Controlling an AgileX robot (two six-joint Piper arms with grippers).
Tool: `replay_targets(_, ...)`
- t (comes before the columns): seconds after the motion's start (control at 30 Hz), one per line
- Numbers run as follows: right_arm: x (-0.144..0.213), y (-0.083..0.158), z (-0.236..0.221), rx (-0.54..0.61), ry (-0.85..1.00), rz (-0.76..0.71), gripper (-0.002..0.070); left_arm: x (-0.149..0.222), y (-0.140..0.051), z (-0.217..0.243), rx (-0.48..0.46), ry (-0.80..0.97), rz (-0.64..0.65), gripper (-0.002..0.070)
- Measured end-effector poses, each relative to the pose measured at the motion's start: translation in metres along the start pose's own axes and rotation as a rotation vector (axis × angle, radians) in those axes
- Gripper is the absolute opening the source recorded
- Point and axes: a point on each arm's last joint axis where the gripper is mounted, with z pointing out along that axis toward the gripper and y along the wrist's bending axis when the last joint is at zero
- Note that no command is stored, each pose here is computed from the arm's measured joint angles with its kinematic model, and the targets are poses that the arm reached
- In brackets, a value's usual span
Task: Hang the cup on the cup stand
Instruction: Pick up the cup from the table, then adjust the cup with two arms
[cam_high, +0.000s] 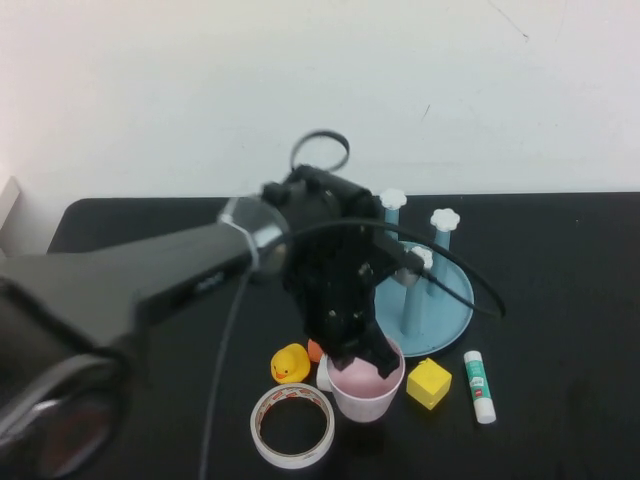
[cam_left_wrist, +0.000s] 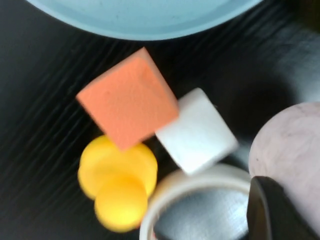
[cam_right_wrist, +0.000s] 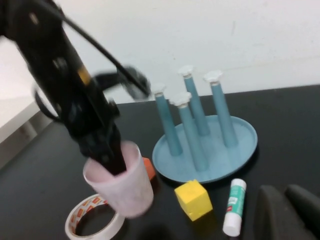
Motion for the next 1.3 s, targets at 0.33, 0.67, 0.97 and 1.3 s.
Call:
replay_targets(0.33,-0.007,0.009,-0.001,-0.072,0.025,-0.093,0.0030,0.073,-0.029,-0.108,-0.038,-0.436,0.044,0.0007)
replay_targets(0.67,-0.047,0.021,0.008,-0.130,0.104,-0.192,0.0030,0.157,-0.035,-0.164,-0.105,-0.950,0.030,0.0007)
replay_targets(0.97,-0.068,0.036,0.029,-0.373,0.181,-0.068,0.0030,0.184,-0.037,-0.177,-0.164,-1.265,0.076,0.0006)
replay_targets(1.3,-0.107,0.041,0.069,-0.611,0.218,0.205,0.0031,0.180,-0.016,-0.192,-0.424,-1.510,-0.074,0.0006)
